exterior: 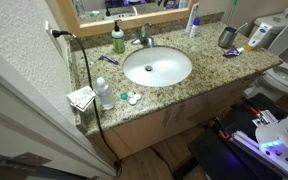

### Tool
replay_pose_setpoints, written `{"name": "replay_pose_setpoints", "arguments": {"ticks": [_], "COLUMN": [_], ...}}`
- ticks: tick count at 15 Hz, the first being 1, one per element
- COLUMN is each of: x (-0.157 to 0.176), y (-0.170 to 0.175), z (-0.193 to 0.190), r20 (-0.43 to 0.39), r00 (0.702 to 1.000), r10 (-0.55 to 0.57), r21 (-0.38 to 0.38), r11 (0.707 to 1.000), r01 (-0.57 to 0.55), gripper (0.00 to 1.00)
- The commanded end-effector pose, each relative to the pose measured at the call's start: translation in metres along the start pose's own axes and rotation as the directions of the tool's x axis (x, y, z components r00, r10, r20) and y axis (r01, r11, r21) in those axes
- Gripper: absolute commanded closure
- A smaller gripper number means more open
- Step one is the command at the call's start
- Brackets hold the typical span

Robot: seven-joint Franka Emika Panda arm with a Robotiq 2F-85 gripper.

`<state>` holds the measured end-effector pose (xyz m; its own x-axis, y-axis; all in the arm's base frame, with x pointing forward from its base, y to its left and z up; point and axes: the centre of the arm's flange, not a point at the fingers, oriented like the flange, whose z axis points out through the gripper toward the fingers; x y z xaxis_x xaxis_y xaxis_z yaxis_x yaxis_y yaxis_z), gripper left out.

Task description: Open the faucet

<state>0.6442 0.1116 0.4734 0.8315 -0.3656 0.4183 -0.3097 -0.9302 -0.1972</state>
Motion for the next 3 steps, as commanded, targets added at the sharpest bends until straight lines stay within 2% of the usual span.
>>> {"name": "replay_pose_setpoints", "arguments": {"ticks": [1,2,3], "x": [-0.042,-0.016,-0.02], "y": [0.02,0.007,0.006], "z": [-0.054,-0.03,-0.042], "r20": [0.157,0.084,0.095], "r00": [0.985,0.996,0.995], "r10": [-0.077,-0.031,-0.035], "r21": [-0.092,-0.066,-0.069], "r11": [0.991,0.997,0.997], "r01": [0.092,0.036,0.042], "gripper": [0.39,0.31,0.5]}}
